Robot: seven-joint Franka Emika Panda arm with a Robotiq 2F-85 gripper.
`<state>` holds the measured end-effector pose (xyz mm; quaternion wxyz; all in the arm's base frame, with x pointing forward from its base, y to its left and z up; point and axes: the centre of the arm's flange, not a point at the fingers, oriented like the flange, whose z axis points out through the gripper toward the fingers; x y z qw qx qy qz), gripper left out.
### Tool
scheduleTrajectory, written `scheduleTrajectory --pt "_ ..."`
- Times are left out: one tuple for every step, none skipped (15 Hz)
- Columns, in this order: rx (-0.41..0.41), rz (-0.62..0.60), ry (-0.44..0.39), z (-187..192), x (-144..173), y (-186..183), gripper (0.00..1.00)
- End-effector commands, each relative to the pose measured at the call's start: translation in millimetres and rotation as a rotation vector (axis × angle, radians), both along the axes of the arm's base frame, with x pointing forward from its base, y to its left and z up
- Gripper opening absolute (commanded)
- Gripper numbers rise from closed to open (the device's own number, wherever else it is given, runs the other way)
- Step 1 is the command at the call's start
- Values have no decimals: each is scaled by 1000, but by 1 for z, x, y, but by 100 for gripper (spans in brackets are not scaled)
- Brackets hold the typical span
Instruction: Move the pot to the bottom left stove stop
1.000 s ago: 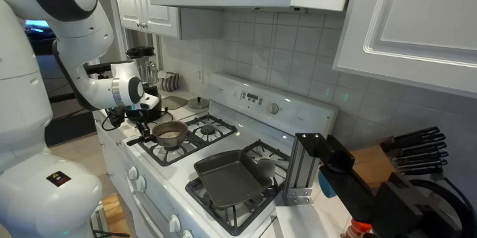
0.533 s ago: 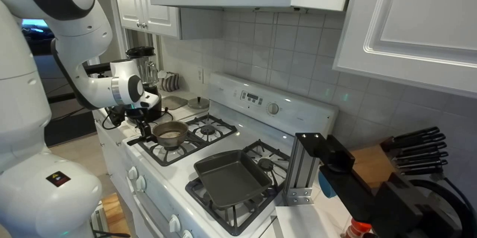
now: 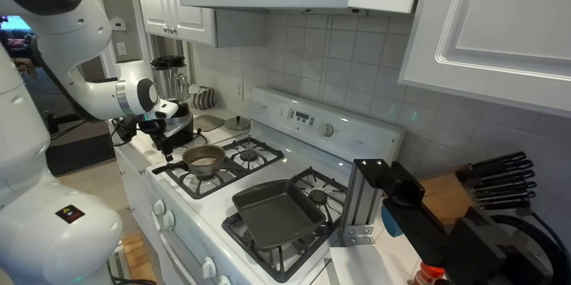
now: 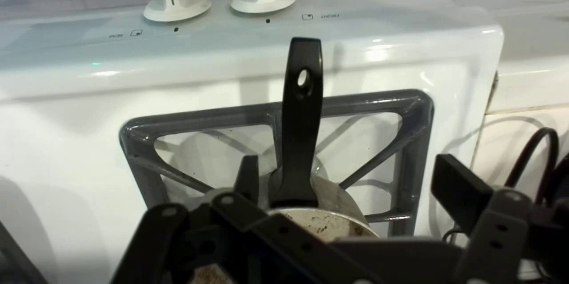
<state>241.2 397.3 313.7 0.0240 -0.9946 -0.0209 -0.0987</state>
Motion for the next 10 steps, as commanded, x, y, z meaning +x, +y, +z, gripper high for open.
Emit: scheduleTrajectory --pt "-17 57 -91 49 -33 -28 100" --pt "6 95 -107 58 -40 -33 100" --pt "21 132 -119 67 -48 -41 100" --pt "50 162 -121 78 -57 -49 100" --pt "62 185 -129 85 -65 -56 100" --pt "73 221 -127 92 -75 -66 100" --pt "84 239 -132 98 -84 -76 100" --pt "91 256 -134 102 -92 -90 100" --pt "95 262 -137 105 -99 -102 100" --pt "87 274 -127 107 -106 -114 100"
